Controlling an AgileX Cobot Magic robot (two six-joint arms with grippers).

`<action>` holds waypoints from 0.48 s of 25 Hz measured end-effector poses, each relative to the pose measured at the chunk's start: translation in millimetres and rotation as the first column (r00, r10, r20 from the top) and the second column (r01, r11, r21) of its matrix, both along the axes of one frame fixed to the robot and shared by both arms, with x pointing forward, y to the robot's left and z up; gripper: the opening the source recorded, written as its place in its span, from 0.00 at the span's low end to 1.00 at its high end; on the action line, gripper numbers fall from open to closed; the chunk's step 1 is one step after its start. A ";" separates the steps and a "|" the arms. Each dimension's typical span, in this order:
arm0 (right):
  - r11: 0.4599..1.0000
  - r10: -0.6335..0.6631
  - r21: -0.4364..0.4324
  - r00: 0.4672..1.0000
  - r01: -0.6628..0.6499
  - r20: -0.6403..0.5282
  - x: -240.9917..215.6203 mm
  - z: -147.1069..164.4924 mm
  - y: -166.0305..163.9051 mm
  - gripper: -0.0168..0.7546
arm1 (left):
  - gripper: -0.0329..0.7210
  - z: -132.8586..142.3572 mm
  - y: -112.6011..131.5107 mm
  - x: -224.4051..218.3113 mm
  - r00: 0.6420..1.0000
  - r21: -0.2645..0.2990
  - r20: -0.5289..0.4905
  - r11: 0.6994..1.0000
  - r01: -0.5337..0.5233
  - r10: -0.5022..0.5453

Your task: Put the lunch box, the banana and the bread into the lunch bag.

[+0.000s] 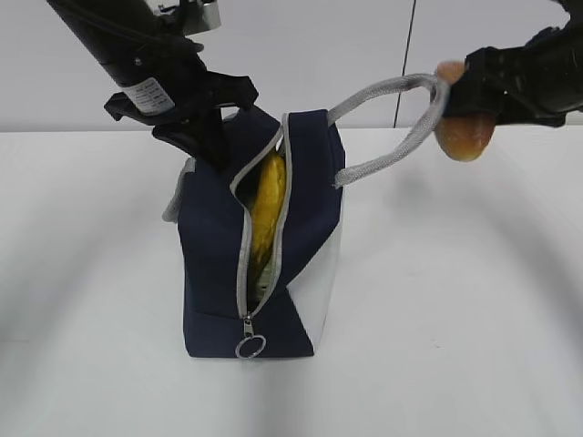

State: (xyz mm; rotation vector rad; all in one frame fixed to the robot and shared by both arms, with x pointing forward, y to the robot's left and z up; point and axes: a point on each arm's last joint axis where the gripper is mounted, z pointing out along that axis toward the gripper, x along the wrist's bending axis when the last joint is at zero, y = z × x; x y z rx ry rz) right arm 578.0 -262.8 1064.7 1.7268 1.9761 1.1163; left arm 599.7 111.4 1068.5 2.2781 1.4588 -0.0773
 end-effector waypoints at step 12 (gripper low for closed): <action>0.996 0.050 0.062 0.993 -0.057 0.108 1.4 55.6 6.8 0.62 | 0.04 0.0 0.0 0.0 1.000 0.000 0.000 1.000 0.000 0.000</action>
